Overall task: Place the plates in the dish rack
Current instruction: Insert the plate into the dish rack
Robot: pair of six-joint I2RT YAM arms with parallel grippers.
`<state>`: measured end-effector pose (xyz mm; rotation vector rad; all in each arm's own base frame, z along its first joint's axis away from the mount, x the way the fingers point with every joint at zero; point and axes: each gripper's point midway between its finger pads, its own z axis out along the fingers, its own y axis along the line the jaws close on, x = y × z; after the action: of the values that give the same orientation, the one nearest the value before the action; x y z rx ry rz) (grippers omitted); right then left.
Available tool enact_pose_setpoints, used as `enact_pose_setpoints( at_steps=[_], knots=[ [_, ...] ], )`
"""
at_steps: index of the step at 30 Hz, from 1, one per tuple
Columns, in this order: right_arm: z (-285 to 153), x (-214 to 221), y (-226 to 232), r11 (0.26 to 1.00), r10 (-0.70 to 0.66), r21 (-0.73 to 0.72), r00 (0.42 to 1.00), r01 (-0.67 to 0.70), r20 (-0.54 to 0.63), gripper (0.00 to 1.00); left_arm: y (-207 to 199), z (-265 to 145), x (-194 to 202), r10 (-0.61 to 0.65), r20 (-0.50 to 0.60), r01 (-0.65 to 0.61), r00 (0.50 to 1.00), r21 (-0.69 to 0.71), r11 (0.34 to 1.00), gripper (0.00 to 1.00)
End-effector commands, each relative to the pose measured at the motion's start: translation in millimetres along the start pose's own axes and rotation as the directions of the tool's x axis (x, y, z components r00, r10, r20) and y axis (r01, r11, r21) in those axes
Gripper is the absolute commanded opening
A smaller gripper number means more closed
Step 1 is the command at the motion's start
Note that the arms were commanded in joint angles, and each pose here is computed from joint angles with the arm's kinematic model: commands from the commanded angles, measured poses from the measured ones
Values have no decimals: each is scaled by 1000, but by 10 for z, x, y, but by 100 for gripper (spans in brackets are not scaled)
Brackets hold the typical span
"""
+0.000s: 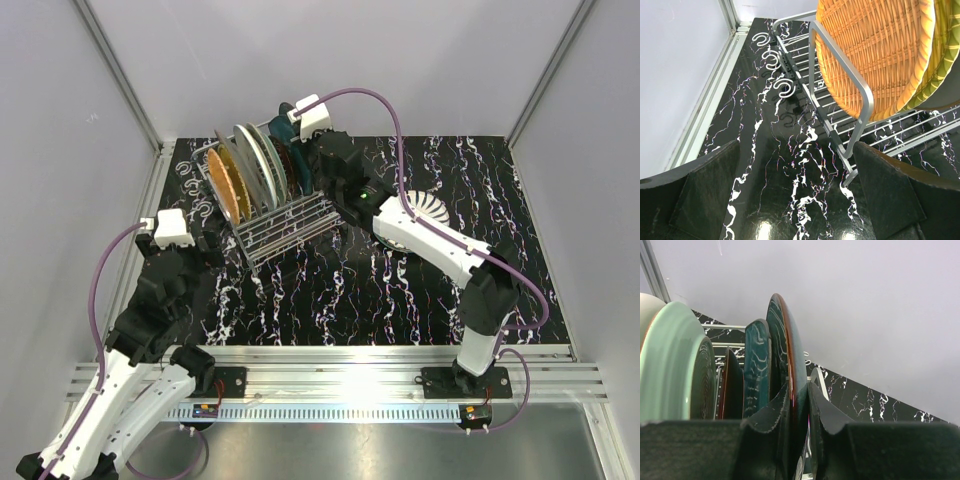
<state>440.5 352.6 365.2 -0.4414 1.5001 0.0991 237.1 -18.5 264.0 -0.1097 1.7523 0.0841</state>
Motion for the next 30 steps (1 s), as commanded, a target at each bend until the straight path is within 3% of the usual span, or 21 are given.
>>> enact_pose_setpoints(
  at_steps=[1,3,9,30],
  knots=[
    [-141,190,275,996,31,-87,997,-38,-77,13,-34,26,-83,-20,33,19,999,9,1000,99],
    [-118,186,264,996,36,-81,996,-42,-81,24,-36,25,-80,-18,32,18,999,10,1000,99],
    [-107,59,185,996,48,-74,996,-54,-74,38,-36,30,-74,-17,29,17,999,8,1000,99],
    [-300,-290,-144,992,113,-56,993,-115,-31,37,-36,41,-68,-10,25,10,1000,5,1000,99]
  ],
)
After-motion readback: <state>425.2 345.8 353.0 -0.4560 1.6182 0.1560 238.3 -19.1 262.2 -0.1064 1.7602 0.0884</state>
